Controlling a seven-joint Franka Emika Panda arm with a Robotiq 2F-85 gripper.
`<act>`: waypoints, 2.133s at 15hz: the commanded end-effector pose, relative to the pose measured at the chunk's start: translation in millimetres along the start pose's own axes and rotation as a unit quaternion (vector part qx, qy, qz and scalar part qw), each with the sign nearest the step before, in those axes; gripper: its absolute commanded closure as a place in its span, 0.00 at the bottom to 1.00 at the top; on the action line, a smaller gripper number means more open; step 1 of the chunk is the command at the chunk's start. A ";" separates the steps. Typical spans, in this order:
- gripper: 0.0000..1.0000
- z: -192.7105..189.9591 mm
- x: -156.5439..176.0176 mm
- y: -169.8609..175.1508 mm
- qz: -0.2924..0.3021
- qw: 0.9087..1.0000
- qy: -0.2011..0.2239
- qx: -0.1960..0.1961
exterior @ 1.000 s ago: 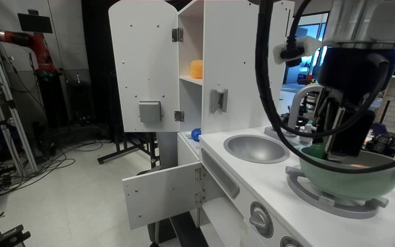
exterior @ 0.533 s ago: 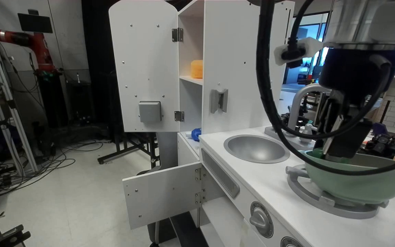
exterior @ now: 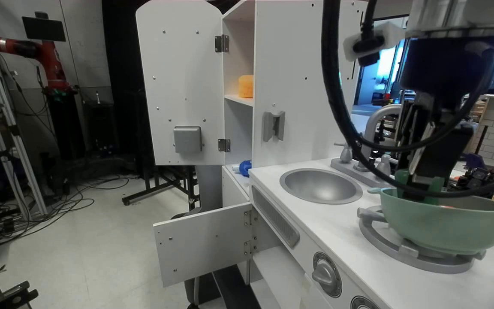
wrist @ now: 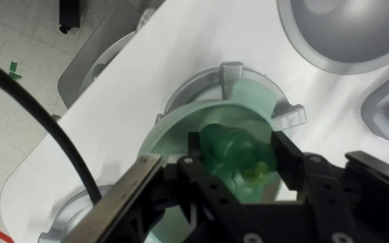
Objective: Open top cabinet door then put the blue container and the green pepper in the bottom compartment of the top cabinet respectively
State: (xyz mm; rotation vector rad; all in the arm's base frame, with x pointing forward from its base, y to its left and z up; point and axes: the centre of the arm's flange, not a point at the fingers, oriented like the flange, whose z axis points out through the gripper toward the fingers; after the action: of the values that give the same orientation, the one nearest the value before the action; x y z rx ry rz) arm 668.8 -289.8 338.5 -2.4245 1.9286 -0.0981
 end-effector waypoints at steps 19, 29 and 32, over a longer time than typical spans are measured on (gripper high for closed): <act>0.71 -34.3 -456.8 -51.2 -0.482 0.870 0.046 -0.088; 0.71 72.7 -466.0 -156.4 -0.507 0.800 0.284 -0.152; 0.71 94.7 -441.0 -191.9 -0.491 0.791 0.332 -0.149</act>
State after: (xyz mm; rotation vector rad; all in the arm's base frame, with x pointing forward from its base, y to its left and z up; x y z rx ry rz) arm 703.8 181.8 263.1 -3.6730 0.4283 -0.6345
